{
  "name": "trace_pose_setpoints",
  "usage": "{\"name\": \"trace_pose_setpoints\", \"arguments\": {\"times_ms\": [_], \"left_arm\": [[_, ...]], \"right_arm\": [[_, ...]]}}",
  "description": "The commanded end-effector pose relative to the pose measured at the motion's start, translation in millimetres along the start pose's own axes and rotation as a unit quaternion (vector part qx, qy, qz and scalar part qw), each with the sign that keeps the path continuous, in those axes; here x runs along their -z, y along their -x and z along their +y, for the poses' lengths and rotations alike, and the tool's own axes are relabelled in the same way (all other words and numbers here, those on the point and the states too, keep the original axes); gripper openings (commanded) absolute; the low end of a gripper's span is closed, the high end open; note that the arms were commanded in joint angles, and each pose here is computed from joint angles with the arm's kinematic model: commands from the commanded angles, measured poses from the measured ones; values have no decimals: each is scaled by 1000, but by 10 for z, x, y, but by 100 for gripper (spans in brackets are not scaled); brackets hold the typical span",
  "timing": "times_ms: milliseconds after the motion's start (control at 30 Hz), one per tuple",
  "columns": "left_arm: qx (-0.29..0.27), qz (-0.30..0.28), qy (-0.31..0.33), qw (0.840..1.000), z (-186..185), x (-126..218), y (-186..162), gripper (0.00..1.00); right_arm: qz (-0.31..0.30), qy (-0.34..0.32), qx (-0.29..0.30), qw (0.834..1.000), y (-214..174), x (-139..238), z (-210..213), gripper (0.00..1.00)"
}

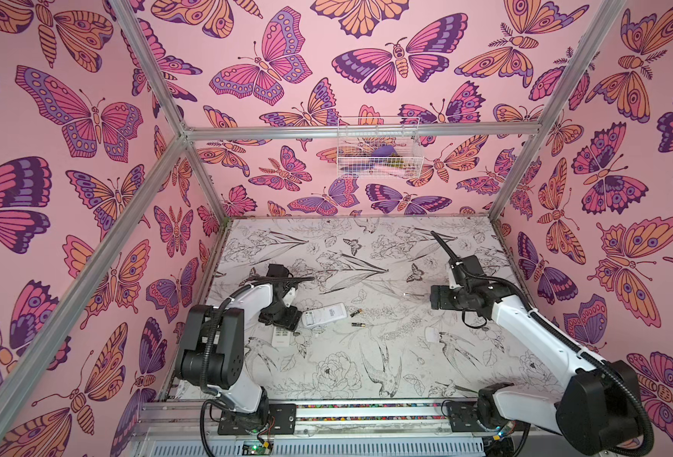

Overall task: Unload the batteries from the remote control
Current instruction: 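Grasp the white LCD remote with the left gripper and lift it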

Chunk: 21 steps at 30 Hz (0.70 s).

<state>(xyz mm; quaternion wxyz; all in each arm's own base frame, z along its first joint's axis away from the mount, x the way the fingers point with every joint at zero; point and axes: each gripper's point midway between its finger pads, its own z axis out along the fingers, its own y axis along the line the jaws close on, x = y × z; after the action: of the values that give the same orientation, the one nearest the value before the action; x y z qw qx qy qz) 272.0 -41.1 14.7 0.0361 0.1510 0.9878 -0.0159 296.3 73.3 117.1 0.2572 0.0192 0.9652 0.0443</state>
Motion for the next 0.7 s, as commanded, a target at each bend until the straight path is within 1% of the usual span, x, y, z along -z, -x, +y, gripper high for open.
{"name": "trace_pose_setpoints", "arguments": {"times_ms": [0,67,167,233,367,533,600,667], "left_arm": [[18,2,4,1000,47,1,14,76],[20,-3,7,1000,58,0,18,73],[29,-6,12,1000,89,15,36,67],[33,-17,14,999,108,74,62,60],[45,-41,4,998,109,163,115,51],[52,-85,11,995,160,452,298,42],[48,-113,9,992,163,587,443,37],[47,-133,22,990,228,733,599,35]], "right_arm": [[-14,49,17,999,67,53,169,93],[-26,61,23,998,91,74,214,92],[-53,81,12,995,144,106,268,91],[-64,99,6,993,179,154,331,90],[-94,118,7,989,222,214,400,89],[-123,151,-1,981,293,307,530,89],[-143,155,-6,977,348,315,551,88],[-155,164,-11,974,422,348,602,88]]}}
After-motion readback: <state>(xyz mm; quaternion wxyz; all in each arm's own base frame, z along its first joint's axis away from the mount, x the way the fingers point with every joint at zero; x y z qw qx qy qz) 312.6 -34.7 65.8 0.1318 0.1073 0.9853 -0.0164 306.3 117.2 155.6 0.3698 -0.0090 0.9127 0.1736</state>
